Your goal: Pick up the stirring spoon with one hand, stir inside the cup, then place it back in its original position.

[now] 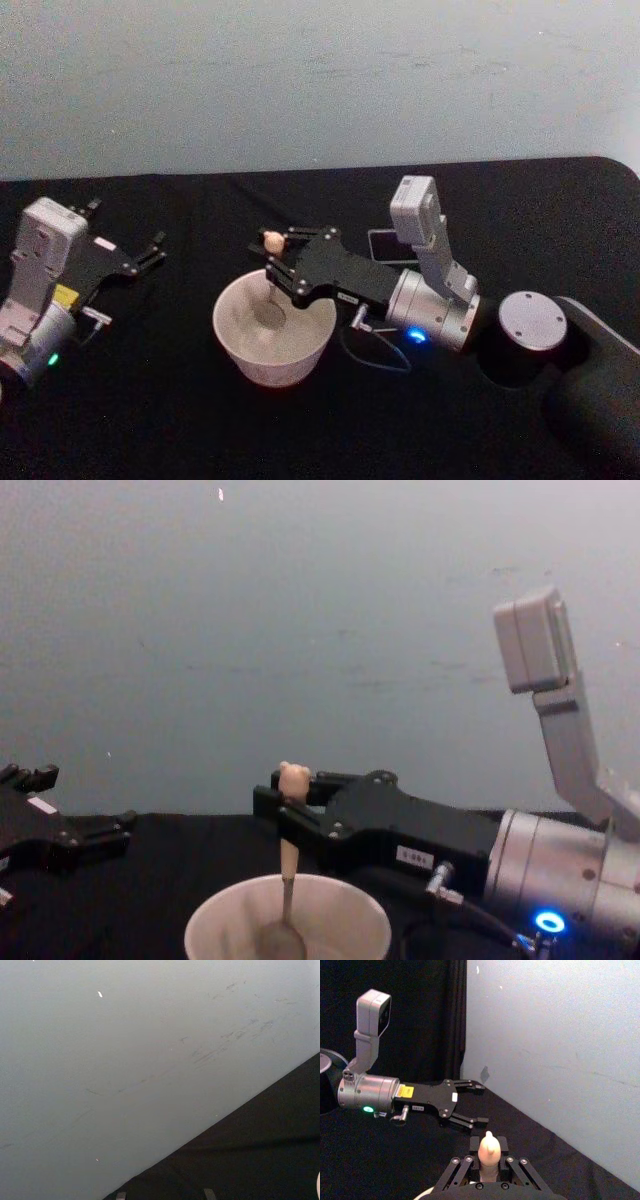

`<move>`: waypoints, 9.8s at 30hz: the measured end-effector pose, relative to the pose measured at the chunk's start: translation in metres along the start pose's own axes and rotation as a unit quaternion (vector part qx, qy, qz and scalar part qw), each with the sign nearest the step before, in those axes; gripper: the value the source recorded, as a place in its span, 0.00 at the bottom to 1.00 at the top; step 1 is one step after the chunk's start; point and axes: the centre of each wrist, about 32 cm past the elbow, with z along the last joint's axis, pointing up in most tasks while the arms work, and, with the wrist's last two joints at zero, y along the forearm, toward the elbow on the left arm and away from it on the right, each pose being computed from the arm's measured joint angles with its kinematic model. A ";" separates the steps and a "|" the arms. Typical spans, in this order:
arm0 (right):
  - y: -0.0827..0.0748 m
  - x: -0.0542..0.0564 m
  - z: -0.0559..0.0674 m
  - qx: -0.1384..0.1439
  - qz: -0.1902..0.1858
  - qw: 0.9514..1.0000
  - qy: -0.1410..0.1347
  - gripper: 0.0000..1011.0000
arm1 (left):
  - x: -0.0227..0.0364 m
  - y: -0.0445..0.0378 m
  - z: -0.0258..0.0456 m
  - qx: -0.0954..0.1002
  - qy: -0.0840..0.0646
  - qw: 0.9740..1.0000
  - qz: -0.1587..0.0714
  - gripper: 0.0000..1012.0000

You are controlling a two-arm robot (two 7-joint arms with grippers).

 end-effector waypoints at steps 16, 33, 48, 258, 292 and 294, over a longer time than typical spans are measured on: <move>-0.006 0.003 -0.001 -0.015 -0.015 1.000 -0.012 0.21 | 0.0000 0.0000 0.0000 0.000 0.000 1.000 0.000 0.99; -0.037 -0.011 0.008 -0.017 -0.009 1.000 -0.001 0.21 | 0.0000 0.0000 0.0000 0.000 0.000 1.000 0.000 0.99; -0.019 -0.028 0.009 -0.006 0.026 1.000 0.012 0.21 | 0.0000 0.0000 0.0000 0.000 0.000 1.000 0.000 0.99; -0.009 -0.018 0.002 -0.017 -0.066 0.998 -0.010 0.21 | 0.0000 0.0000 0.0000 0.000 0.000 1.000 0.000 0.99; -0.008 -0.020 0.012 -0.015 -0.057 0.998 -0.017 0.21 | 0.0000 0.0000 0.0000 0.000 0.000 1.000 0.000 0.99; -0.008 -0.019 0.015 -0.014 -0.056 0.998 -0.018 0.21 | 0.0000 0.0000 0.0000 0.000 0.000 1.000 0.000 0.99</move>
